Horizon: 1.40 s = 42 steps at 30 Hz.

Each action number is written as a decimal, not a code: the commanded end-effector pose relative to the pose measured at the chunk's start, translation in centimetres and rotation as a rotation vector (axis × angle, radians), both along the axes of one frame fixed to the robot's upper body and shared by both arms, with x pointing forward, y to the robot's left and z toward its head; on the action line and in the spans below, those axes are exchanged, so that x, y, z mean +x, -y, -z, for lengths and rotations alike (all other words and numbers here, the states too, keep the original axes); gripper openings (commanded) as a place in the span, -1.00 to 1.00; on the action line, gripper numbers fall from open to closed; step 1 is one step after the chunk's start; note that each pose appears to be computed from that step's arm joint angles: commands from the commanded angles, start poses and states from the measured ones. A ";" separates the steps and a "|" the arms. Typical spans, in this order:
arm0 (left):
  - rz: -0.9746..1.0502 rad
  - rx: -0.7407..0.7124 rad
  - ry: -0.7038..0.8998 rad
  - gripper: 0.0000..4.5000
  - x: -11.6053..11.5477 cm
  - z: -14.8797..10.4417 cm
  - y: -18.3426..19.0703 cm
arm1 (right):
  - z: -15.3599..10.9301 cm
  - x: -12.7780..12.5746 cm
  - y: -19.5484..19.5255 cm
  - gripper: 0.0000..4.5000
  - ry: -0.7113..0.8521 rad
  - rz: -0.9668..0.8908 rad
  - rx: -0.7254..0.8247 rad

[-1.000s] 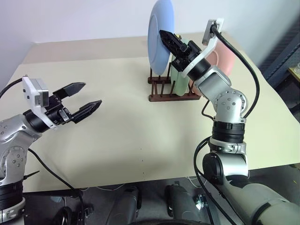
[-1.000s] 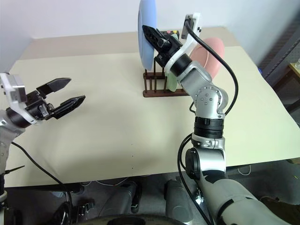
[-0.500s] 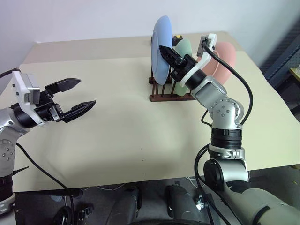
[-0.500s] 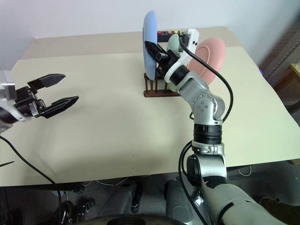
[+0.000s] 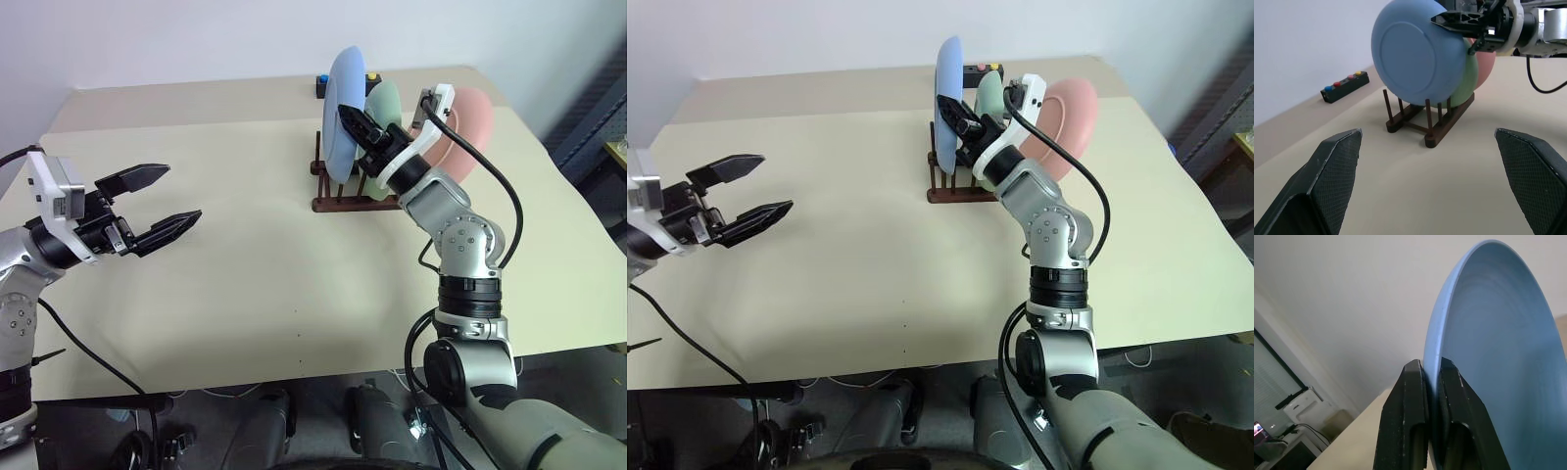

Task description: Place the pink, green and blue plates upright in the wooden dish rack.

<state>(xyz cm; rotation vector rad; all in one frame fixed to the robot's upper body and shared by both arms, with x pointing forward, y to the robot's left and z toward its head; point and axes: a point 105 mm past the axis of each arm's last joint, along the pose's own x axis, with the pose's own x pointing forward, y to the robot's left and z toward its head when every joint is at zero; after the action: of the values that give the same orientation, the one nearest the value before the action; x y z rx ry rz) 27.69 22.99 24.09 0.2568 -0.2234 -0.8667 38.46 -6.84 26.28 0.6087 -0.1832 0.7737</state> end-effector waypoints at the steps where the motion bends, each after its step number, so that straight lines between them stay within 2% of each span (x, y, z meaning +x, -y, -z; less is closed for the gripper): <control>1: -0.007 0.009 0.045 0.98 0.0 -0.9 0.0 | -1.2 -0.7 -0.8 -1.00 0.050 -0.038 -0.001; 2: -0.008 0.009 0.044 0.98 0.0 -0.8 0.0 | -1.0 -0.7 -0.9 -1.00 0.047 -0.044 -0.006; 5: -0.013 0.013 0.037 1.00 0.1 -0.6 0.1 | -0.7 -0.7 -1.0 -0.54 0.043 -0.047 -0.020; 12: -0.010 0.010 0.032 1.00 0.1 -0.4 0.4 | -1.2 -0.6 -0.9 0.98 0.081 -0.022 -0.062; 19: -0.013 0.005 0.030 1.00 0.2 -0.3 0.4 | -1.9 -0.3 -0.6 0.98 0.127 0.040 -0.091; 25: -0.012 0.004 0.027 1.00 0.3 -0.3 0.4 | -3.6 -1.6 -1.1 0.98 0.233 -0.002 -0.105; 31: 0.000 -0.007 0.026 1.00 0.3 -0.4 0.7 | -7.0 -3.5 0.3 0.98 0.400 -0.004 -0.056; 35: 0.014 -0.009 0.025 1.00 0.4 -0.3 1.3 | -9.4 -3.7 3.4 0.98 0.447 0.051 0.050; 38: 0.032 -0.020 0.027 1.00 0.6 -0.4 1.9 | -10.4 -3.2 6.3 0.58 0.457 0.127 0.072; 42: 0.055 -0.034 0.023 1.00 0.8 -0.1 2.8 | -10.5 -1.0 12.3 -0.32 0.449 0.434 -0.009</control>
<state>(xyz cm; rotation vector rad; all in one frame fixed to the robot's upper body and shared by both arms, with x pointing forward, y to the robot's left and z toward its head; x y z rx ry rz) 28.70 20.83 23.23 0.2109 -0.2256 -0.8997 37.30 -16.73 35.62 0.3939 -0.6340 0.5937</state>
